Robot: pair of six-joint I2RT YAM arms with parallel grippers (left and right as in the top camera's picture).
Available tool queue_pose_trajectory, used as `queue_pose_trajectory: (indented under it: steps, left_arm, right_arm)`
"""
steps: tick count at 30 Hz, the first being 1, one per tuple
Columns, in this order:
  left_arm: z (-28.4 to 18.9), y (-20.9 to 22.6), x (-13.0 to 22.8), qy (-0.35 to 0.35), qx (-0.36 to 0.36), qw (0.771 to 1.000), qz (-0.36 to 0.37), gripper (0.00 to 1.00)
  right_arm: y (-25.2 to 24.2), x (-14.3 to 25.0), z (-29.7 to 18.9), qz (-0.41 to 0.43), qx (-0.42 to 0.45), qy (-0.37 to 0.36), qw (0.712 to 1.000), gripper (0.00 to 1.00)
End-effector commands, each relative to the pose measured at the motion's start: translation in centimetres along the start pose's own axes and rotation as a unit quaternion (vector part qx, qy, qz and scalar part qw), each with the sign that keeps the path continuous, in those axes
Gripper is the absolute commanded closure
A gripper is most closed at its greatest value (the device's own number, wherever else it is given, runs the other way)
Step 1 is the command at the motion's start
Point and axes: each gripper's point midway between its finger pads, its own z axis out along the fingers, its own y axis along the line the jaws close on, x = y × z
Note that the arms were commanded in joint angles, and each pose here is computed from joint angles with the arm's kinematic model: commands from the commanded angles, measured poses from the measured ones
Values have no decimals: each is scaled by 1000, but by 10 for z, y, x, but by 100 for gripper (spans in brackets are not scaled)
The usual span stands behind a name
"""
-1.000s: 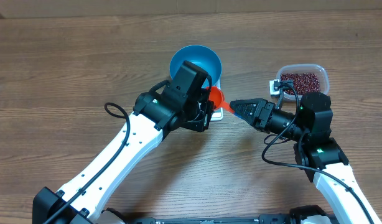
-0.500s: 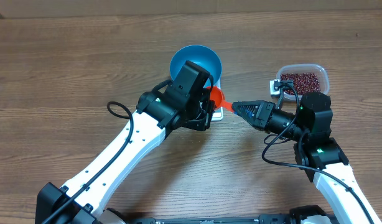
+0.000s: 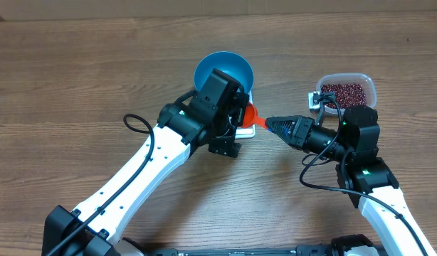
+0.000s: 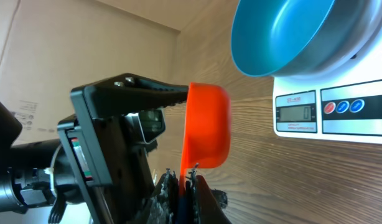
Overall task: Scoop item into bowl and weigh 150g on scale
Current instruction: 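Close the right gripper on the blue handle, release the left gripper, then carry the red scoop with the right gripper toward the bean tub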
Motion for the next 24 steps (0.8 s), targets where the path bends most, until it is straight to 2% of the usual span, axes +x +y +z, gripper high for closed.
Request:
queue_pose_trajectory:
  steps: [1,6,8,11,13,19,22,24]
  left_arm:
    - [-2,-2,-5,20,-4,998,68,1]
    - [-13,-8,-11,30,9,984,175,0]
    - [-14,-8,-15,27,11,967,251,0]
    - [-14,-7,-16,24,9,944,328,0]
    - [-14,-4,-17,23,5,919,394,0]
    - [-15,4,-27,19,-14,877,481,0]
    - [-16,11,-31,22,-29,836,548,0]
    - [-16,13,-35,17,-36,794,607,0]
  right_arm:
    - [0,-8,-1,-28,16,-16,999,96]
    - [-12,-9,-1,-42,46,-25,998,96]
    - [-20,-11,-2,-58,65,-32,996,96]
    - [-31,-12,-4,-62,94,-37,993,96]
    - [-41,-13,-7,-61,119,-44,990,96]
    - [-55,-17,-14,-59,170,-54,982,96]
    - [-54,-20,-19,-72,195,-50,977,96]
    - [-50,-25,-27,-83,221,-49,971,96]
